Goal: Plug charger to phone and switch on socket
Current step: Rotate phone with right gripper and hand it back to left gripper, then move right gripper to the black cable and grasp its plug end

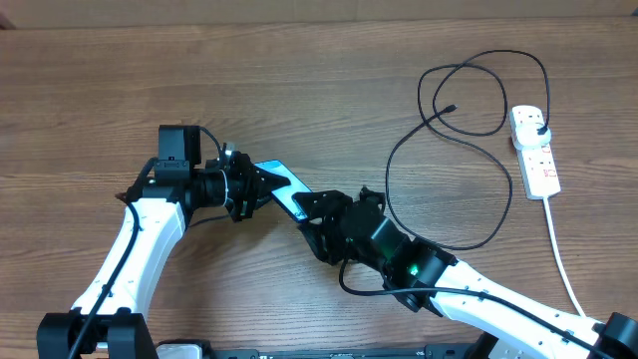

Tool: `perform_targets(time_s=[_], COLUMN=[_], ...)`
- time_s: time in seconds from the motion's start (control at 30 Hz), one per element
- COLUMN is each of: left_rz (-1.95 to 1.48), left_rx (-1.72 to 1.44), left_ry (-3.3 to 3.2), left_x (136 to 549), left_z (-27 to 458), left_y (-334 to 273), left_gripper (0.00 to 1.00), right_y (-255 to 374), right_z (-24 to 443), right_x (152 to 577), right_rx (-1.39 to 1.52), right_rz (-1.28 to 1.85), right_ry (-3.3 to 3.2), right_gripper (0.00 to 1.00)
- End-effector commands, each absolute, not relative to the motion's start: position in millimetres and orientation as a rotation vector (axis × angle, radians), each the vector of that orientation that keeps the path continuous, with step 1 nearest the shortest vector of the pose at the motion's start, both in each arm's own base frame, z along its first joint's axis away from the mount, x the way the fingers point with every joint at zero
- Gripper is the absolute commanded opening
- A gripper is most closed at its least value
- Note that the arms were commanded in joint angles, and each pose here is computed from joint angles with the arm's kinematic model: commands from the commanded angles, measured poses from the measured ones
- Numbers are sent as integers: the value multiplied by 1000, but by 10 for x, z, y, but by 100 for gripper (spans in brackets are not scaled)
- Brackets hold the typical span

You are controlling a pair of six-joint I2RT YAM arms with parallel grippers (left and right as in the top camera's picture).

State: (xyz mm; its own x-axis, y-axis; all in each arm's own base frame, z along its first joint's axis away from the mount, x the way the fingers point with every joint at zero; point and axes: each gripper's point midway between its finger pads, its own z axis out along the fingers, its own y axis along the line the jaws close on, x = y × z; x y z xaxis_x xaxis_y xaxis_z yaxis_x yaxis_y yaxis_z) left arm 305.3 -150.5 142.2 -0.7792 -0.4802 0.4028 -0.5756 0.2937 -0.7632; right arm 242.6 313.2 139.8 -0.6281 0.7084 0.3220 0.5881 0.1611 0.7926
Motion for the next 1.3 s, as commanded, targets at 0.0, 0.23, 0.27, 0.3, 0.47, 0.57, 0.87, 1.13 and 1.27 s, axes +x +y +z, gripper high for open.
perform_targets(time_s=[0.0, 0.23, 0.27, 0.3, 0.47, 0.57, 0.87, 1.13, 1.27], left_rz=[1449, 1423, 1423, 1423, 1400, 1382, 1359, 1318, 1265], left_rx=[975, 862, 861, 862, 878, 889, 907, 967, 1039], left_ry=[-2582, -2644, -2644, -2644, -2663, -2676, -2674, -2669, -2675], left_x=[3084, 2984, 2984, 2984, 2997, 3003, 2990, 2995, 3018], left_z=[1340, 1291, 1291, 1291, 1263, 1243, 1220, 1182, 1131], left_y=[-1396, -1392, -1393, -1393, -1368, -1349, -1335, -1300, -1245], left_gripper=[4, 4, 4, 5, 4, 4, 4, 4, 4], right_y=[2953, 2531, 2453, 2368, 1932, 1549, 1082, 896, 934], right_z=[1309, 1153, 1128, 1101, 1042, 1077, 1585, 1753, 1772], right_x=[2539, 2809, 2853, 2894, 3066, 3190, 3708, 3961, 4114], right_rx=[860, 565, 552, 553, 626, 724, 651, 673, 657], right_rz=[1219, 930, 901, 879, 779, 670, 687, 614, 640], right_ry=[2325, 2357, 2365, 2377, 2442, 2460, 2424, 2286, 2246], right_gripper=[70, 100, 100, 100, 100, 100, 99, 100, 100])
